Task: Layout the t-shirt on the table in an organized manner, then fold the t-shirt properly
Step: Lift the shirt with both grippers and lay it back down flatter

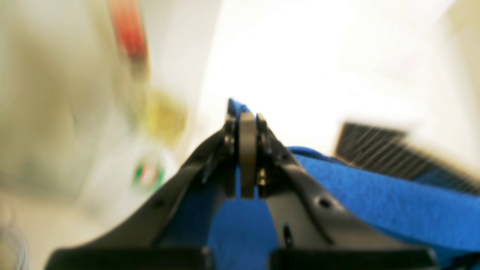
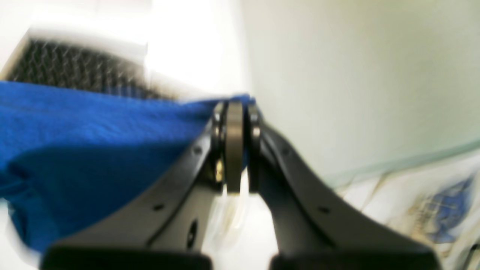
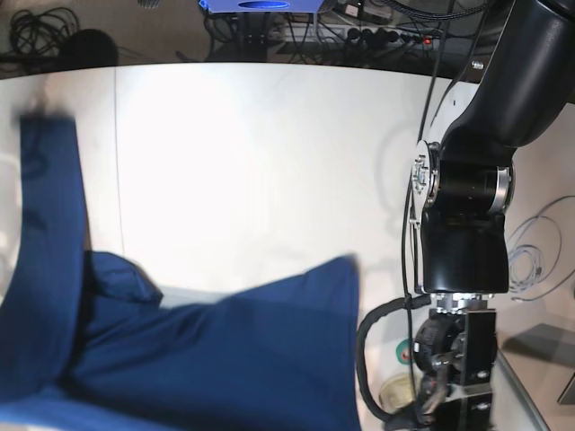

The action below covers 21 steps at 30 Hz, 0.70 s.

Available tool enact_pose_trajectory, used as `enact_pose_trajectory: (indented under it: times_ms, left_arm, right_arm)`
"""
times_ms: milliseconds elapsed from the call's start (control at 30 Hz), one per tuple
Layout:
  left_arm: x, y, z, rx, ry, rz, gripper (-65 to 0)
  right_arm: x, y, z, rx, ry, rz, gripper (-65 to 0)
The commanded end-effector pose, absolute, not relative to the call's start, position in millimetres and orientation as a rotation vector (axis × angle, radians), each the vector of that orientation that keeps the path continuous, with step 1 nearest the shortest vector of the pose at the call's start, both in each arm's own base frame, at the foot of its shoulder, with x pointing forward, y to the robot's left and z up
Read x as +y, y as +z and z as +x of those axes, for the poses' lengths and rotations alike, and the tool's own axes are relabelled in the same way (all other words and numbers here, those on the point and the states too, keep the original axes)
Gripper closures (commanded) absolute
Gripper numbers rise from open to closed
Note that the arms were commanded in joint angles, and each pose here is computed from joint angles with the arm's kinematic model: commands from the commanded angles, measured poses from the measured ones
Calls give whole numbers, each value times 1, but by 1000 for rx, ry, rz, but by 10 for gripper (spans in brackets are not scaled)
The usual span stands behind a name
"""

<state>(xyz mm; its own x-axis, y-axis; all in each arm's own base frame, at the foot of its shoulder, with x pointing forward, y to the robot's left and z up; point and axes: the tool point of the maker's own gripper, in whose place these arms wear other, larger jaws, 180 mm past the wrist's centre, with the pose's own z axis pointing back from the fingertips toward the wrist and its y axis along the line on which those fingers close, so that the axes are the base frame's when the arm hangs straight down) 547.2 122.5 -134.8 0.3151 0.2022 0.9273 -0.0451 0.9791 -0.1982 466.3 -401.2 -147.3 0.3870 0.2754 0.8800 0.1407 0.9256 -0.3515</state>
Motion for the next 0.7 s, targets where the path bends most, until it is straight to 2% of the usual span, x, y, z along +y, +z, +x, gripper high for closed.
enact_pose_trajectory:
  times_ms: [0,100,167,333,567,667]
  left_arm:
    - [143,-95,545,-1356,213,-134,0]
    - [169,-65,526,-1463,299,-157,0]
    - [175,-88,517,-1431,320,-151,0]
    - [167,-189,489,-1238,280,-97,0]
    - [173,-325,426,-933,293,-42,0]
    - [184,-364,398,-889,283,5,0]
  right_arm:
    - [-410,-98,459,-1294,85,-466,-3]
    - [-412,-67,431,-1395,70,-527,-3]
    - [-407,-85,422,-1354,95,-534,-3]
    - [-377,-192,416,-1123,146,-416,-2]
    - [-357,-318,378,-873,85,-264,-2]
    - [-350,-363,357,-773,54,-211,-2]
